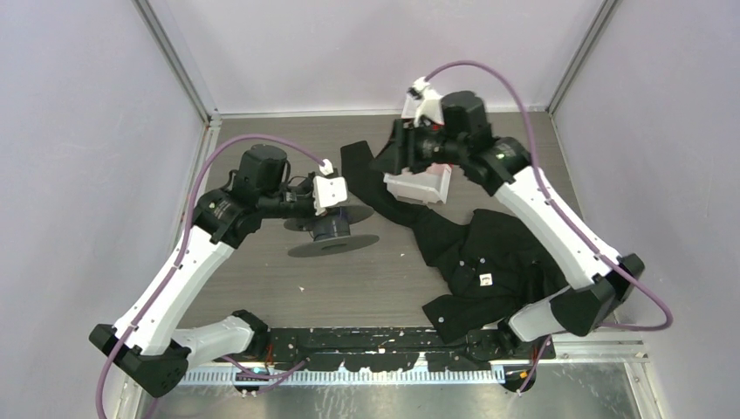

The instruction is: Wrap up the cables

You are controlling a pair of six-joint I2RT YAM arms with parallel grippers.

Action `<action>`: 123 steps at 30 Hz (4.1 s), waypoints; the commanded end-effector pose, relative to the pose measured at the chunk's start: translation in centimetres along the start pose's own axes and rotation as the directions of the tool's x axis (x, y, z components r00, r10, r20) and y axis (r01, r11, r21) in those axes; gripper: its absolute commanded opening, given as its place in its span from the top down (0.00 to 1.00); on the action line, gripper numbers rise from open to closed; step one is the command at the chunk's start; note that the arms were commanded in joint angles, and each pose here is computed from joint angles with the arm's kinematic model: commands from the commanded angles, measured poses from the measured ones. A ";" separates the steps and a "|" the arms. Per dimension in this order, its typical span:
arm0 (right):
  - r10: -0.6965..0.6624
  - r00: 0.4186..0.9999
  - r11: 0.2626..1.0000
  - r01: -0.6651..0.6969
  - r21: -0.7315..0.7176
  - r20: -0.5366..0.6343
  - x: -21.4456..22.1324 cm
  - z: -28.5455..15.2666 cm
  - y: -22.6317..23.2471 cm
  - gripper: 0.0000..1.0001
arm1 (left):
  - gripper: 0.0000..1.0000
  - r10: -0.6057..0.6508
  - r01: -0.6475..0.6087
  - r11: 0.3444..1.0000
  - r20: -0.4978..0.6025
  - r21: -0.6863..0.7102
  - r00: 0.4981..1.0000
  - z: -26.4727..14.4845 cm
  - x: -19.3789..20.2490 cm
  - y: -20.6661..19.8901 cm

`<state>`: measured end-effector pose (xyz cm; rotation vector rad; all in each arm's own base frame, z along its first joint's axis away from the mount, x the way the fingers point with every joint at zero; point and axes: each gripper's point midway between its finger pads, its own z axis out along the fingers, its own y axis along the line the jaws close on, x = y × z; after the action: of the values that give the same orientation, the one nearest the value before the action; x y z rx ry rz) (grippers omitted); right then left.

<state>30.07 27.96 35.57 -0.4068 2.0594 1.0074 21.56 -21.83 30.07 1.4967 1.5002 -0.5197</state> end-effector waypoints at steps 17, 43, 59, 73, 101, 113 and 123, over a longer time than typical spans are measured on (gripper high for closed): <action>0.377 0.881 0.867 -0.444 -0.227 -0.286 4.4 8.3 6.4 0.42 | 1.00 0.079 -0.079 0.997 0.032 0.011 0.996 -0.5 -1.0 -0.8; 0.277 0.944 0.960 -0.279 0.010 -0.179 8.8 8.3 0.4 0.99 | 1.00 -0.102 0.097 0.991 0.055 0.093 0.993 -0.5 -1.0 -1.8; 0.131 0.955 0.990 -0.140 0.016 0.267 7.1 3.0 -2.6 0.99 | 1.00 -0.642 0.602 0.759 0.135 0.248 0.754 0.5 -2.4 2.6; 0.041 0.915 0.993 0.007 -0.117 0.401 9.6 2.5 -2.5 0.99 | 1.00 -0.936 0.843 0.352 0.177 0.406 0.305 2.3 0.7 7.5; -0.250 0.878 0.968 0.243 0.069 0.409 11.9 11.2 -2.5 1.00 | 1.00 -0.806 0.812 -0.236 0.360 0.534 -0.471 3.3 13.6 14.6; -0.392 0.709 0.912 0.383 0.147 0.586 13.2 18.2 -4.5 1.00 | 0.99 -0.562 0.860 -0.193 0.665 0.473 -0.492 1.1 19.4 16.5; -0.393 0.721 0.906 0.411 0.104 0.571 14.5 21.8 -4.4 1.00 | 0.99 -0.412 0.848 -0.282 0.741 0.449 -0.530 1.0 23.9 17.3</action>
<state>35.79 40.67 12.68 -0.3982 1.4078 0.7091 40.67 -7.78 11.33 -1.0925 1.5968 -1.3480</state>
